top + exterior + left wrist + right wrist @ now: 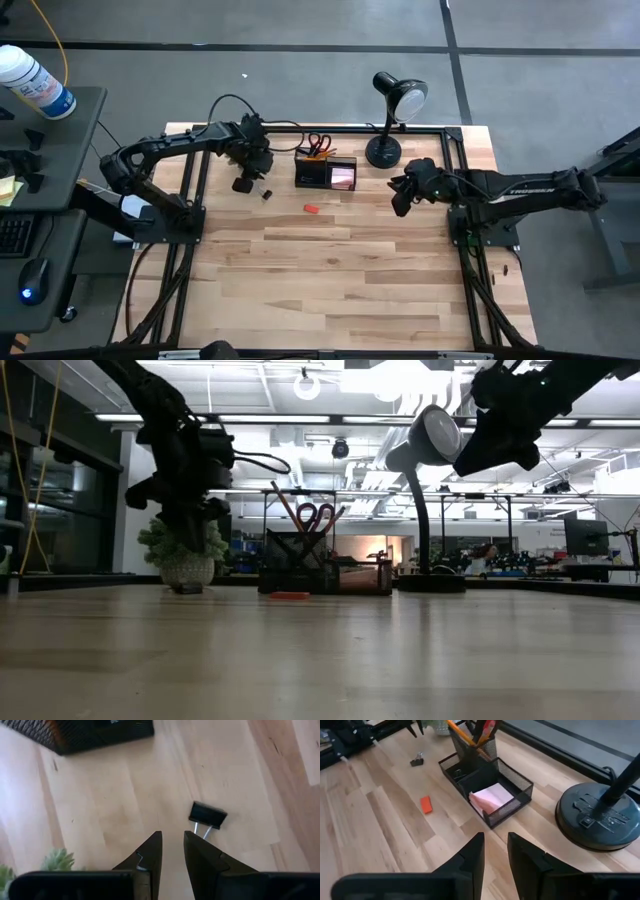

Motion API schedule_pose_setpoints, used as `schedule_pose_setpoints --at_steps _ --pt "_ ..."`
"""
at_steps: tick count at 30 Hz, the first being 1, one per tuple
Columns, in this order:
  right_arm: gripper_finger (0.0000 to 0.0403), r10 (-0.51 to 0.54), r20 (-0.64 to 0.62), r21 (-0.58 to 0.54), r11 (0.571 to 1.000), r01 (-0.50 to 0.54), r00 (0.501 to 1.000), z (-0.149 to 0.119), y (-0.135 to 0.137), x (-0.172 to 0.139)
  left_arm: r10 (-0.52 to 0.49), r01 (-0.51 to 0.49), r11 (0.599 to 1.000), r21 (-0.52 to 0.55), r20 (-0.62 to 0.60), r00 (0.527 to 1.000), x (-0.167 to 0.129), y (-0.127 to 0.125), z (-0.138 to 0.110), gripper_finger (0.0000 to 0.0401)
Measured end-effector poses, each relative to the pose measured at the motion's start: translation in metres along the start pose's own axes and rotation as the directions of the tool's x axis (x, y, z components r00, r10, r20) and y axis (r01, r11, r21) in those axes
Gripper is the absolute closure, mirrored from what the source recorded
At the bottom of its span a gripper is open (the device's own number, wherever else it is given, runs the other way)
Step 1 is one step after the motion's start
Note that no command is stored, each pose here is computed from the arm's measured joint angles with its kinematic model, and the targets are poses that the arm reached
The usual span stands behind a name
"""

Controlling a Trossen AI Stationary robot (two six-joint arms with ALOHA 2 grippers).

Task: Pick and place office supplies into organizer
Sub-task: Put the binder clip into the desk organizer

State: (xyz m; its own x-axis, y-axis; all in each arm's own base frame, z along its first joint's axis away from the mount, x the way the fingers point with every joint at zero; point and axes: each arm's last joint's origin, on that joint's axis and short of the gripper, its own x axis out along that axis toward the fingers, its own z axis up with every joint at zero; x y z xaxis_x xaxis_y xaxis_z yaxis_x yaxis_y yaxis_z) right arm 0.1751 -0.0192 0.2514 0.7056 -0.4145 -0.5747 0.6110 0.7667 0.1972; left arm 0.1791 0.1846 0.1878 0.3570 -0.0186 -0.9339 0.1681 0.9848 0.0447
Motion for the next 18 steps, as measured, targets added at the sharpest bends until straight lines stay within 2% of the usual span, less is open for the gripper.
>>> schedule_pose_setpoints --at_steps 4,12,18 --pt "0.0325 -0.017 0.009 0.007 1.0 0.017 1.0 0.002 -0.002 0.001 0.041 -0.041 0.999 -0.025 -0.016 0.999 0.002 0.0 0.006 0.0332" --pt "0.0325 -0.003 0.0 0.0 1.0 0.003 1.0 0.002 -0.003 0.002 0.052 -0.049 0.982 0.182 -0.012 0.999 0.008 -0.01 0.023 0.0332" --pt "0.0325 0.006 -0.004 0.004 1.0 -0.006 1.0 0.002 -0.003 0.002 0.037 -0.026 0.983 0.184 -0.055 0.998 0.01 -0.017 0.025 0.0332"
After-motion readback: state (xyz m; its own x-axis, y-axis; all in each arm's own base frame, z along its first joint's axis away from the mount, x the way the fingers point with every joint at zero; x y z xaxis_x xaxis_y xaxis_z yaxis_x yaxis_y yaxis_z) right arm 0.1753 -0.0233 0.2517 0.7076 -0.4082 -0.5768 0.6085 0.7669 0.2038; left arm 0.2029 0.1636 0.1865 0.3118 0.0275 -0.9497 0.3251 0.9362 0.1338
